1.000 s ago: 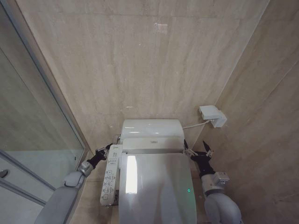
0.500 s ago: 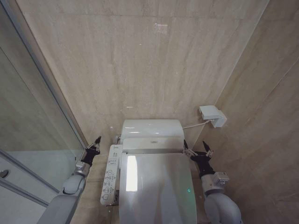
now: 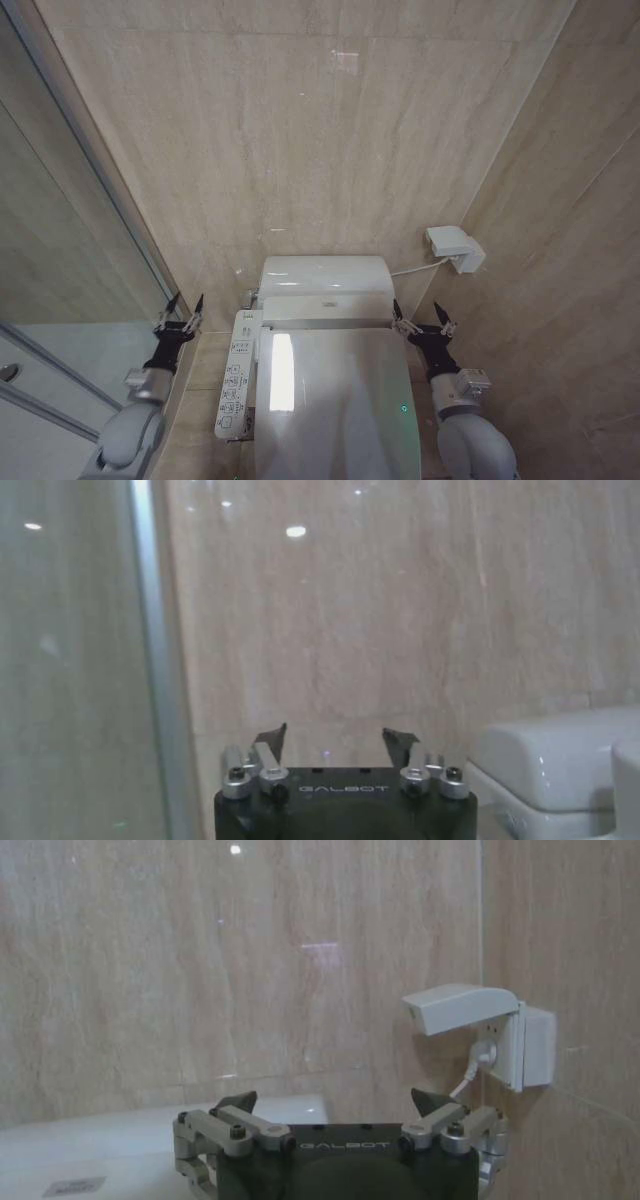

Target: Open the toilet lid, clean the toilet bowl with a toilet brush, close the toilet lid, and flush.

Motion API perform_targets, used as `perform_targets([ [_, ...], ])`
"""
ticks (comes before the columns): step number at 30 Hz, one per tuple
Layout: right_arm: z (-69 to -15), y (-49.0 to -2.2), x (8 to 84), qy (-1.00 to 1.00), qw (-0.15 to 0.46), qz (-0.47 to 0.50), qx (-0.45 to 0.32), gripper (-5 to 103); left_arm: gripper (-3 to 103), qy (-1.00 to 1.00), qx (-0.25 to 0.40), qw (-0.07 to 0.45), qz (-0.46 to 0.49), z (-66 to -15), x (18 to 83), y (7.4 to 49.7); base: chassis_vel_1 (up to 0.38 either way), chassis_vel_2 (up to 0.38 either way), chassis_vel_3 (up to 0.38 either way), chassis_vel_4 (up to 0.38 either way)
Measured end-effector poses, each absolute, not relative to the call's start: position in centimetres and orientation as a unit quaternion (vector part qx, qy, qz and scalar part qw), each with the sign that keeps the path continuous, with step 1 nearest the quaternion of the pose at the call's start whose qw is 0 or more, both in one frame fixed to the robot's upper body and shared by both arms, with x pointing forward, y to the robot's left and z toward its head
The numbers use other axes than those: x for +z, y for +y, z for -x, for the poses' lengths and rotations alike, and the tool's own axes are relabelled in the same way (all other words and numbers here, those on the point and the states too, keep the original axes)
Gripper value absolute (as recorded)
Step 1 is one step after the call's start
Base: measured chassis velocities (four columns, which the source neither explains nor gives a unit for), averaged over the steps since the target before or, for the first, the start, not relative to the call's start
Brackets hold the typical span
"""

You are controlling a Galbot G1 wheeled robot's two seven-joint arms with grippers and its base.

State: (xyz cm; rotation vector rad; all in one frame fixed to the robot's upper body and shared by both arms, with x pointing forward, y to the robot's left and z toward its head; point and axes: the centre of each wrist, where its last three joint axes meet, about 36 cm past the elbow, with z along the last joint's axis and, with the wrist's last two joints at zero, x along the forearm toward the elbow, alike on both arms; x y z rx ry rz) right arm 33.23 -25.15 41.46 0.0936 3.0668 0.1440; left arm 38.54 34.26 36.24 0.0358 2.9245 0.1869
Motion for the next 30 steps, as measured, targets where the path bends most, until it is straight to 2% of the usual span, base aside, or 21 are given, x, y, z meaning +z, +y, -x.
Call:
perform_targets([
  [4,-33.2,-25.2,41.5,0.998,0.035,-0.031,0.047,100,55,0.992,0.063,0.113,0.003,-36.3,37.6,34.6,0.0,0.0,0.0,0.0],
  [5,-33.2,-25.1,41.5,0.998,0.035,-0.03,0.047,100,81,0.991,0.062,0.119,0.009,-35.5,38.3,34.8,0.0,0.0,0.0,0.0],
  [10,-33.2,-25.1,41.5,0.998,0.035,-0.03,0.047,100,81,0.99,0.062,0.125,0.021,-32.7,39.8,35.0,0.0,0.0,0.0,0.0],
  [11,-33.2,-25.1,41.5,0.998,0.035,-0.03,0.047,100,100,0.99,0.06,0.124,0.021,-32.2,39.9,35.0,0.0,0.0,0.0,0.0],
  [30,-33.2,-25.1,41.5,0.998,0.035,-0.03,0.047,100,100,0.995,0.015,0.103,0.002,-29.5,40.4,33.7,0.0,0.0,0.0,0.0],
])
